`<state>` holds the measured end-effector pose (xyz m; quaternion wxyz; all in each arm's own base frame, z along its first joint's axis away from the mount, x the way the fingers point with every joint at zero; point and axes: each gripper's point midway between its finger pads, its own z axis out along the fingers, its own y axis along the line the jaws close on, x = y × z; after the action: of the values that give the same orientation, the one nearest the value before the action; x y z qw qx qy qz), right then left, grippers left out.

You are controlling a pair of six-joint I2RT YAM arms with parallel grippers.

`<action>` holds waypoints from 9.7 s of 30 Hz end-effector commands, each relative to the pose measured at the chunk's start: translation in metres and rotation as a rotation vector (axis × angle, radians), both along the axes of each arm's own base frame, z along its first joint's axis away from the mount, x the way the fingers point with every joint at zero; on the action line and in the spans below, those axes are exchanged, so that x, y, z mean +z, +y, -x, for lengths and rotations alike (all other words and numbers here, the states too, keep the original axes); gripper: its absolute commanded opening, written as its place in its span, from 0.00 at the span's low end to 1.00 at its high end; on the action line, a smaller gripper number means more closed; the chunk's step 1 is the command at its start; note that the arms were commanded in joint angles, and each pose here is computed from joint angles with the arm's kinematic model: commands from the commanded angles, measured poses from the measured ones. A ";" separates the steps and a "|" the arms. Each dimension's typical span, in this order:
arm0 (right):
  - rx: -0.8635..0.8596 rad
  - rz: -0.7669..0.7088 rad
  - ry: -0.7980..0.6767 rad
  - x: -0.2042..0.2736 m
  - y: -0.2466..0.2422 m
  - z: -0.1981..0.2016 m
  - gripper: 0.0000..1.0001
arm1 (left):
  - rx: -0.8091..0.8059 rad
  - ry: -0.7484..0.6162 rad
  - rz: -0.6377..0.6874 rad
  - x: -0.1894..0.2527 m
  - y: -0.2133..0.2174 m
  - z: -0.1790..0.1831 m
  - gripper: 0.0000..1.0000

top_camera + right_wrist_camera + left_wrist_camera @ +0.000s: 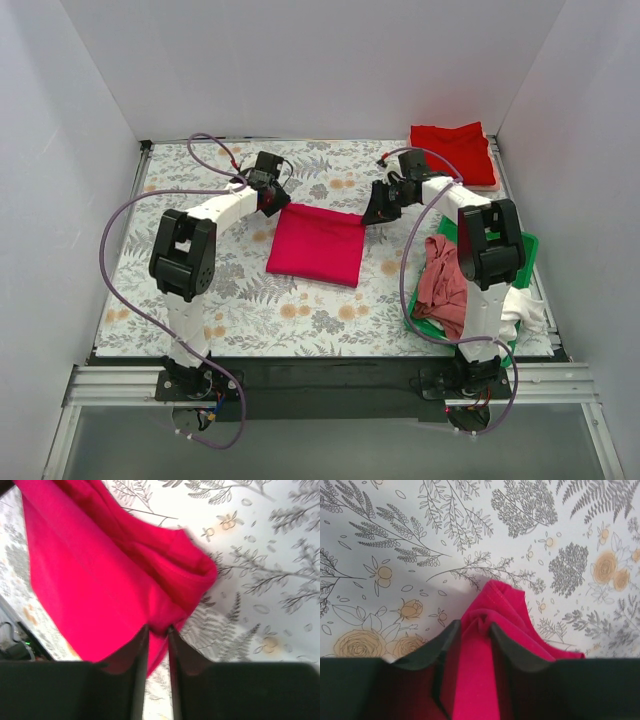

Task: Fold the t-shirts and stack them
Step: Fold the tshirt, then neatly place the folded tshirt to the corner

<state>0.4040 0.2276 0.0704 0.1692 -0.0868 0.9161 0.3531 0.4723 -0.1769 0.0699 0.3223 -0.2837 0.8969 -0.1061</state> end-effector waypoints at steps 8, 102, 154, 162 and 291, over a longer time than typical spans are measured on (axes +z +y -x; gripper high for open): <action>-0.013 0.028 -0.168 0.035 -0.010 -0.032 0.98 | 0.034 -0.083 -0.020 0.033 0.014 -0.017 0.81; -0.132 0.668 -0.317 -0.051 0.014 0.030 0.01 | -0.089 -0.156 0.323 0.023 0.043 0.228 0.94; -0.488 1.263 -0.933 0.187 -0.184 -0.222 0.01 | 0.146 -0.063 0.155 0.007 0.079 0.208 0.94; -0.509 1.218 -1.010 0.216 -0.179 -0.225 0.01 | 0.143 -0.029 0.158 -0.003 0.078 0.214 0.94; -0.632 1.205 -0.922 0.191 -0.249 -0.232 0.01 | 0.181 -0.020 0.054 -0.006 0.090 0.199 0.95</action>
<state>0.6322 -0.0087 0.2394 0.5096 -0.0757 0.7878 -0.3377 0.2587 -0.0855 0.0474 0.3049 -0.3708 0.8720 -0.0953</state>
